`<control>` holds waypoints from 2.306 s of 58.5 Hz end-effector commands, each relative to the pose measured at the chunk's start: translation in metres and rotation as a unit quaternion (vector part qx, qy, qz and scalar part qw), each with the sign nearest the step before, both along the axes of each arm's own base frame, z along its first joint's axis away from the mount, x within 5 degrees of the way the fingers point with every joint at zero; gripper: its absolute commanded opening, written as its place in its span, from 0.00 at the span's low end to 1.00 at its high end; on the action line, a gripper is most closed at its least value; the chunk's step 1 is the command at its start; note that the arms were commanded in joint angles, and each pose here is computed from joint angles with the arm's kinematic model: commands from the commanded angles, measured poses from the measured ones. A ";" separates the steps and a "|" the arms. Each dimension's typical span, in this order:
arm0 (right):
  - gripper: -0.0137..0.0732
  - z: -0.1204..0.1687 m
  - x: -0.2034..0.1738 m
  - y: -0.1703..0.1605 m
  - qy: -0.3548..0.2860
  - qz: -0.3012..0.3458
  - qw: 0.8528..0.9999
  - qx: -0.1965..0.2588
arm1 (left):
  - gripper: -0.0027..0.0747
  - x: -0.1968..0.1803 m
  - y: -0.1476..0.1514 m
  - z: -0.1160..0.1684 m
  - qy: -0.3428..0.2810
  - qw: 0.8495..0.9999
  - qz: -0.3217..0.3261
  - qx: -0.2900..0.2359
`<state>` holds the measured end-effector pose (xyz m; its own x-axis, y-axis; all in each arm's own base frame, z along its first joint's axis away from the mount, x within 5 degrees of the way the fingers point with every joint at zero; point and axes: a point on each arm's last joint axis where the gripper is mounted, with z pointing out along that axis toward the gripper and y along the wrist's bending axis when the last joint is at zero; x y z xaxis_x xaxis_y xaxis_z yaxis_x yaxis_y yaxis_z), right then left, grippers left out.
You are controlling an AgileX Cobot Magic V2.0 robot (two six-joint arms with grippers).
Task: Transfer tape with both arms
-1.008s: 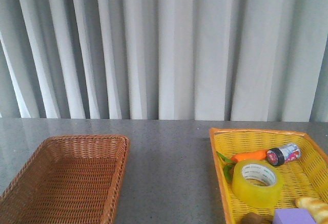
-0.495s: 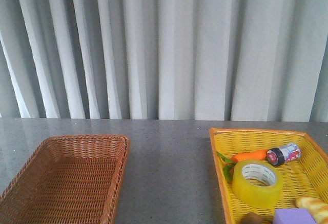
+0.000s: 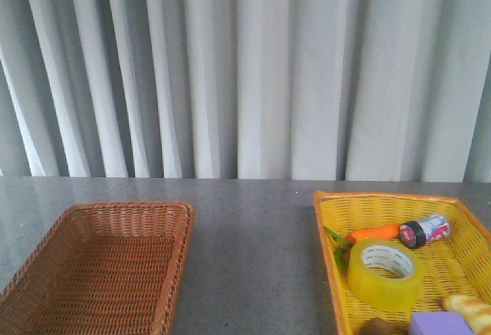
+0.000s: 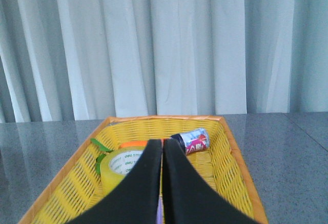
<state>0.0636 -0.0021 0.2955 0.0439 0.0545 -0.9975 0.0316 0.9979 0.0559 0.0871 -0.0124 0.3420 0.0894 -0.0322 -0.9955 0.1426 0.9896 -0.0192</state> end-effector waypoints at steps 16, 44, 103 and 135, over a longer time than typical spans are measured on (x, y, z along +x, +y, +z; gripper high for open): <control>0.15 0.058 0.050 -0.003 0.081 -0.003 0.996 -0.021 | 0.03 0.046 -0.007 0.059 0.067 0.998 -0.003 -0.001; 0.15 0.040 0.074 -0.004 0.175 -0.001 0.984 -0.017 | 0.03 0.054 -0.009 0.037 0.197 0.980 -0.006 0.019; 0.82 0.033 0.074 -0.005 0.245 -0.006 0.969 -0.014 | 0.65 0.127 -0.013 0.028 0.324 0.942 0.015 0.089; 0.81 0.054 0.174 -0.004 0.385 0.038 0.921 -0.037 | 0.67 0.150 -0.004 0.027 0.337 0.939 -0.031 0.055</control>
<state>0.2183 -0.0050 0.3325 -0.7281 -0.0235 -0.6851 -0.0215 0.9997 -0.0115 0.2361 -0.0190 0.3489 -0.6521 0.1238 -0.7480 0.1845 0.9828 0.0018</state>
